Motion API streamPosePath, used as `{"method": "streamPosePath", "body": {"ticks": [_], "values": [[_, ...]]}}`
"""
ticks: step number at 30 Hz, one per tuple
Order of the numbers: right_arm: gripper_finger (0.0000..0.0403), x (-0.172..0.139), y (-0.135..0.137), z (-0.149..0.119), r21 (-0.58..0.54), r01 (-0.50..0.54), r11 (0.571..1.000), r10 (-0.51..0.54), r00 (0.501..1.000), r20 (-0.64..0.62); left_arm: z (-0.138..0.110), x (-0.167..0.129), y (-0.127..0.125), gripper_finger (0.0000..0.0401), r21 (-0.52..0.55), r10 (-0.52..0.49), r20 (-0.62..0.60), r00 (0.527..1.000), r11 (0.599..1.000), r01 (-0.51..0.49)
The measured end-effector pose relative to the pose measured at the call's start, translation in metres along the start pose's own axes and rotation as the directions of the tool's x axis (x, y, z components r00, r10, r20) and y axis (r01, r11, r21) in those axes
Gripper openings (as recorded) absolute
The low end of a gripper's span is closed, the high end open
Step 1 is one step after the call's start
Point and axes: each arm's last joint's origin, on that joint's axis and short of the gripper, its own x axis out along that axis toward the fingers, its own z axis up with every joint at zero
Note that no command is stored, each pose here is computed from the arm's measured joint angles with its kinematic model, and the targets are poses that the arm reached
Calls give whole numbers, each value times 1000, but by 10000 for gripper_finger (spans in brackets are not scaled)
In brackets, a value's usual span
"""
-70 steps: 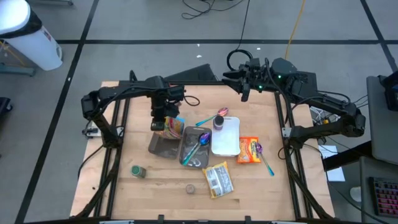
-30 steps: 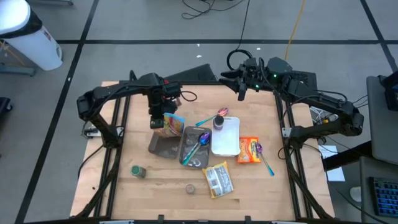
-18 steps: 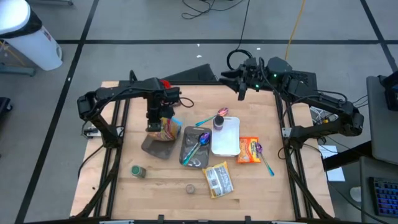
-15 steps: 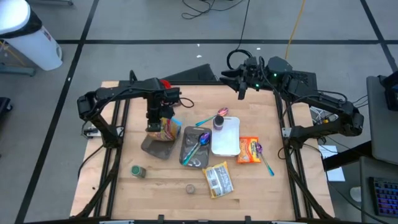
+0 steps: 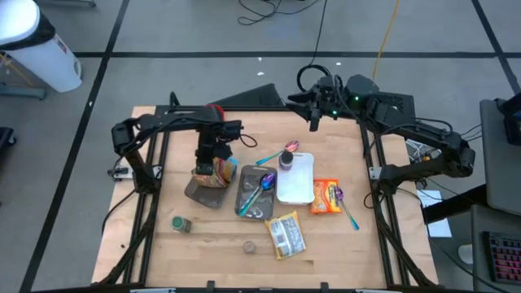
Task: Pick & Place Food Item
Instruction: Put the green pack into the left gray bin, then put the brown bottle into the white bin
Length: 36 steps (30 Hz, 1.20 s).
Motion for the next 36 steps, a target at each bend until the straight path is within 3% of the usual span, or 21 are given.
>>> {"method": "streamPosePath", "body": {"ticks": [6, 11, 19, 26, 32, 36], "values": [[171, 2, -1, -1, -2, 1, 1000, -1, 1000, -4, 5, -19, -2, 25, 27, 100, 55, 993, 995, -101], [171, 4, -2, -2, -3, 3, 1000, -3, 1000, -11, 5, -36, 0, 46, 24, 112, 118, 987, 993, -115], [171, 4, -2, -3, -2, 4, 1000, -4, 1000, -17, 3, -40, 4, 136, -14, 93, 139, 986, 996, -92], [171, 4, -2, -4, -19, 4, 1000, -5, 1000, -21, -3, -44, 6, 200, -71, 256, 95, 962, 966, -250], [171, 4, -3, -4, -52, 7, 999, -8, 1000, -21, -17, -80, -14, 211, -128, 233, 278, 932, 970, -205], [171, 4, -3, -4, -90, 7, 996, -9, 1000, -21, -34, -109, -34, 212, -159, 233, 423, 875, 970, -182]]}}
